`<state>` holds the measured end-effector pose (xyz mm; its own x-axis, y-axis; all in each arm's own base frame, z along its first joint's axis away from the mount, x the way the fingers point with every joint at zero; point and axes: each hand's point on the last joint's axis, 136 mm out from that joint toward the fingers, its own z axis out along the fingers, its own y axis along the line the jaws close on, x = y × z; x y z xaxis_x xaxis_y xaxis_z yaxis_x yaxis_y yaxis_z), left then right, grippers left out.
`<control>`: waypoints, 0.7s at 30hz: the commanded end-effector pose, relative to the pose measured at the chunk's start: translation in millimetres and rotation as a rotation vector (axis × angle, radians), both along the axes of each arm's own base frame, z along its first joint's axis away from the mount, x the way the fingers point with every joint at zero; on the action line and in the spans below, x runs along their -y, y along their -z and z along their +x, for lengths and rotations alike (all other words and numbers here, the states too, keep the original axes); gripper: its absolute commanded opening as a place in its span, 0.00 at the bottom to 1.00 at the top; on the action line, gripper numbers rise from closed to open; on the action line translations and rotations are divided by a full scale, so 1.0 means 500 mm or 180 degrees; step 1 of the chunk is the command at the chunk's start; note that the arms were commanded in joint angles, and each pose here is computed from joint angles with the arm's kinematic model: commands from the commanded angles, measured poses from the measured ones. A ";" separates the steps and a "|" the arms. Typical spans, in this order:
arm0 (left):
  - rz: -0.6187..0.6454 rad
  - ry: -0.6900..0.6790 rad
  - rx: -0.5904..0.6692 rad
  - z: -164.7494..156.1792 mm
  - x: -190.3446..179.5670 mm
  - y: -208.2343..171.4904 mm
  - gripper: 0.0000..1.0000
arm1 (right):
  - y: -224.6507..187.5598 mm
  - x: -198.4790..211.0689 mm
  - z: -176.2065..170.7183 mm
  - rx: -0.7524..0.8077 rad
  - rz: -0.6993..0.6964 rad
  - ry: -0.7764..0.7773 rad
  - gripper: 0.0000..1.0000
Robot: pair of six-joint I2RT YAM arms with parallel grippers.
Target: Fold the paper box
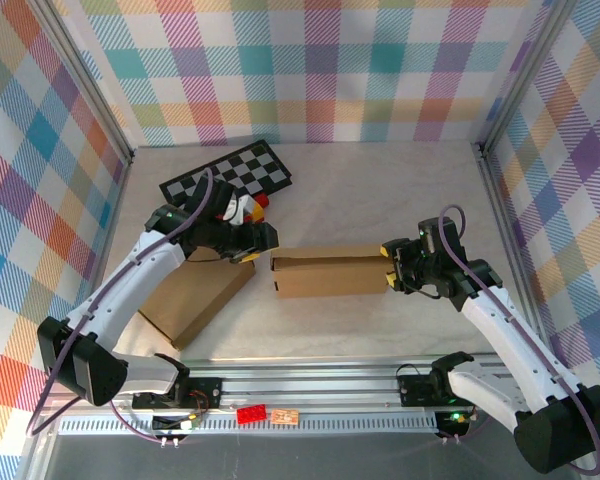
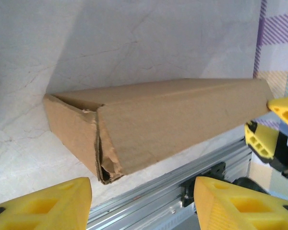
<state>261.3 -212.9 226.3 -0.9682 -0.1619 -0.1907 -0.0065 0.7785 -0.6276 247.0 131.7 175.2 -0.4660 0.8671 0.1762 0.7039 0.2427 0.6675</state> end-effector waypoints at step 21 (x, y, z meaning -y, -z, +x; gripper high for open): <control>-0.0243 -0.0578 -0.0455 0.012 -0.004 0.091 0.40 | 0.024 0.000 -0.012 -0.0139 -0.0049 -0.0106 0.55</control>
<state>268.8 -216.2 181.4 -0.9463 -0.3209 -0.0404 -0.2164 0.7210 -0.6583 246.5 134.3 174.4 -0.4888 0.8548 0.1745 0.6964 0.2618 0.6682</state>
